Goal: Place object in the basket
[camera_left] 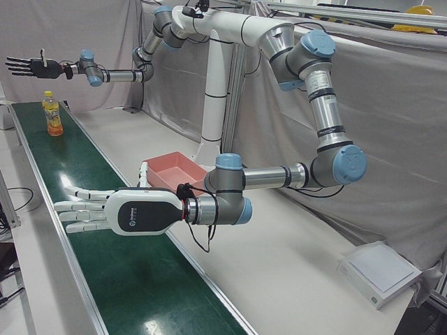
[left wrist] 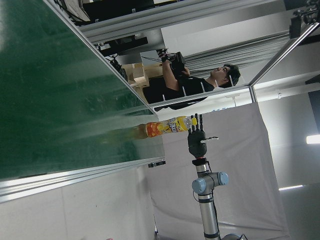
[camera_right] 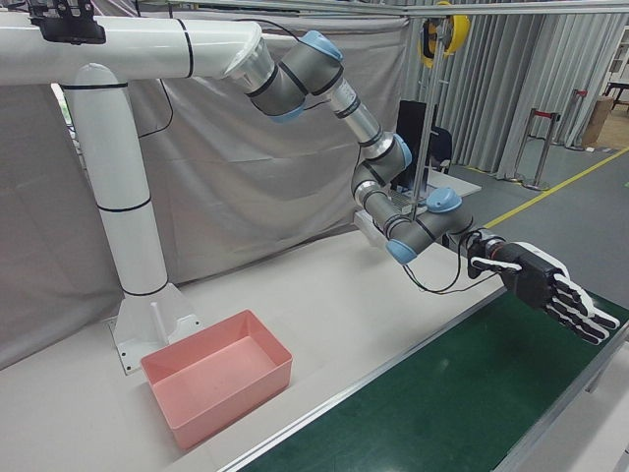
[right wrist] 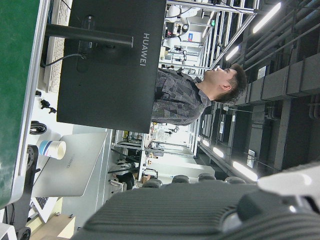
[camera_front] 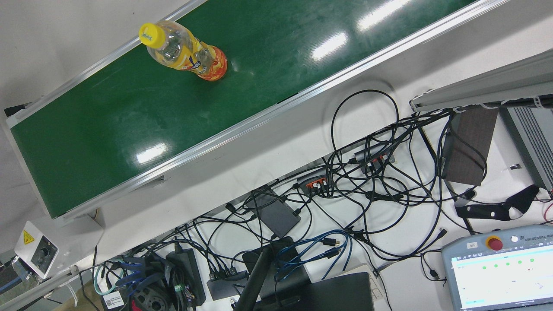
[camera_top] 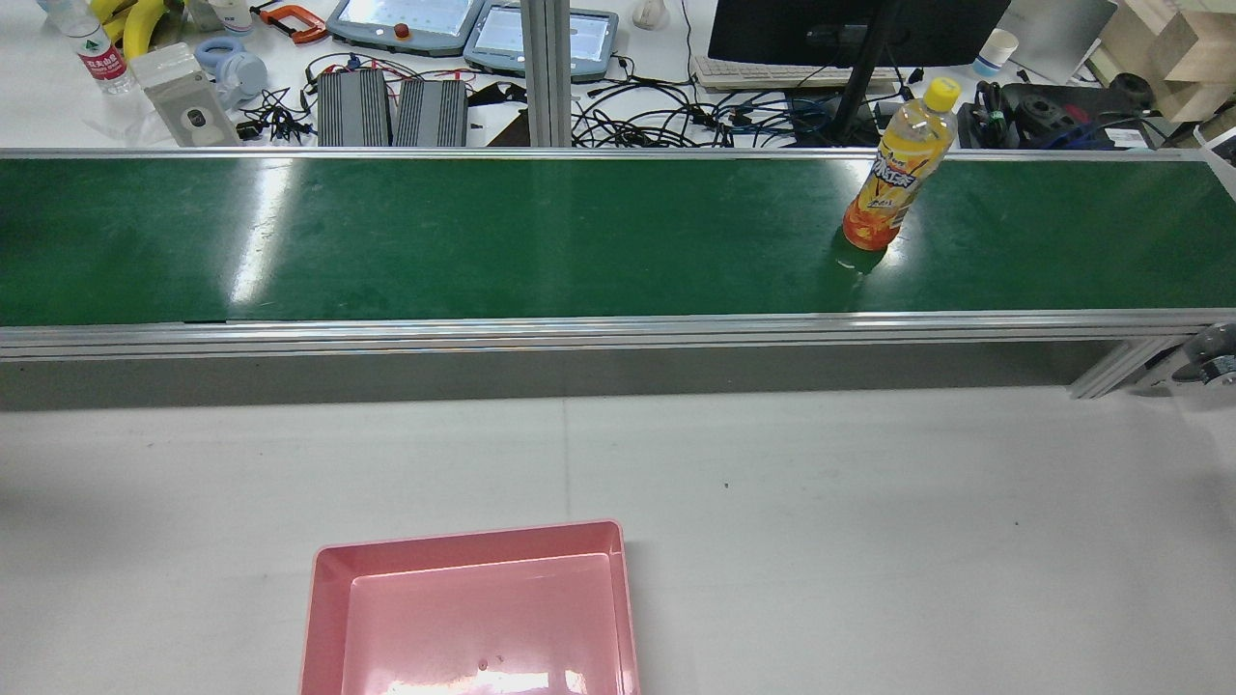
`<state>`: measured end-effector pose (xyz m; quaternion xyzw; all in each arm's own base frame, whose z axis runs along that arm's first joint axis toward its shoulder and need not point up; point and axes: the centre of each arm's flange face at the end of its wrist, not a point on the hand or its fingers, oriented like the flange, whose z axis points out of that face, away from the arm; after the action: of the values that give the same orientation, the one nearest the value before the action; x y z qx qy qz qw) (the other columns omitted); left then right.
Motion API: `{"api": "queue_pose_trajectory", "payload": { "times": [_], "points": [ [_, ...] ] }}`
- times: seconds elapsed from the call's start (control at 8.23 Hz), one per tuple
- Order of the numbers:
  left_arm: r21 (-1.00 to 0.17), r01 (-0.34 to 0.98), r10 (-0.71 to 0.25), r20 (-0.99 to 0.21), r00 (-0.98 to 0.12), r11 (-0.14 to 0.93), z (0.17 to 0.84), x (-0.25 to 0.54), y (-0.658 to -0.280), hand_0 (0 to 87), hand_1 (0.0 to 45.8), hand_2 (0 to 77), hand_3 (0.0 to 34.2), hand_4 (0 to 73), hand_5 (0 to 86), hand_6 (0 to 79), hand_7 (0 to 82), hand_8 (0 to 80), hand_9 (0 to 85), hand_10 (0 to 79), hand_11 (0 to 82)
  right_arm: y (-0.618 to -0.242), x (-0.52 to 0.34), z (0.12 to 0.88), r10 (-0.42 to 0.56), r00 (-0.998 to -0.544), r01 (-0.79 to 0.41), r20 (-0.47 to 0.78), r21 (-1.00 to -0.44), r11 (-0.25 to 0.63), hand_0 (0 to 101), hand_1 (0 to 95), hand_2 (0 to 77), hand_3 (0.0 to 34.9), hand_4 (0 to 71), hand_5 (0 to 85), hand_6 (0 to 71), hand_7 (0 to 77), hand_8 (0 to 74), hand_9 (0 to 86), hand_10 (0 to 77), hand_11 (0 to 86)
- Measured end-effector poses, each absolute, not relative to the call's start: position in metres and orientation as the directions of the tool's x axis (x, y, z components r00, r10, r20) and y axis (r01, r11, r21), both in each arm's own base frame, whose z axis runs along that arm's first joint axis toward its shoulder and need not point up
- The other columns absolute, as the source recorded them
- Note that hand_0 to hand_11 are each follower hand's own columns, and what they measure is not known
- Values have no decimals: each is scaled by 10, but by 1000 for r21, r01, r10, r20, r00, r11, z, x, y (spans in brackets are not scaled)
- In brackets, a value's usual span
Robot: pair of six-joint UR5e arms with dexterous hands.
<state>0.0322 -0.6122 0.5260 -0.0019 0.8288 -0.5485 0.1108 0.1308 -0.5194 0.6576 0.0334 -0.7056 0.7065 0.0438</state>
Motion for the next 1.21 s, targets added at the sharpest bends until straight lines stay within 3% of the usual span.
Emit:
{"api": "queue_pose_trajectory", "payload": {
  "times": [1.21],
  "points": [
    [-912,119,-129,-182,-975,393,527,34,-612,505,33,0,4,38,207,0,11,38,16,5,16,-519,131,659,15,-994,-109,109,-994,-2,3,0,5,3,0,0,0,5,0,0,0,0]
  ]
}}
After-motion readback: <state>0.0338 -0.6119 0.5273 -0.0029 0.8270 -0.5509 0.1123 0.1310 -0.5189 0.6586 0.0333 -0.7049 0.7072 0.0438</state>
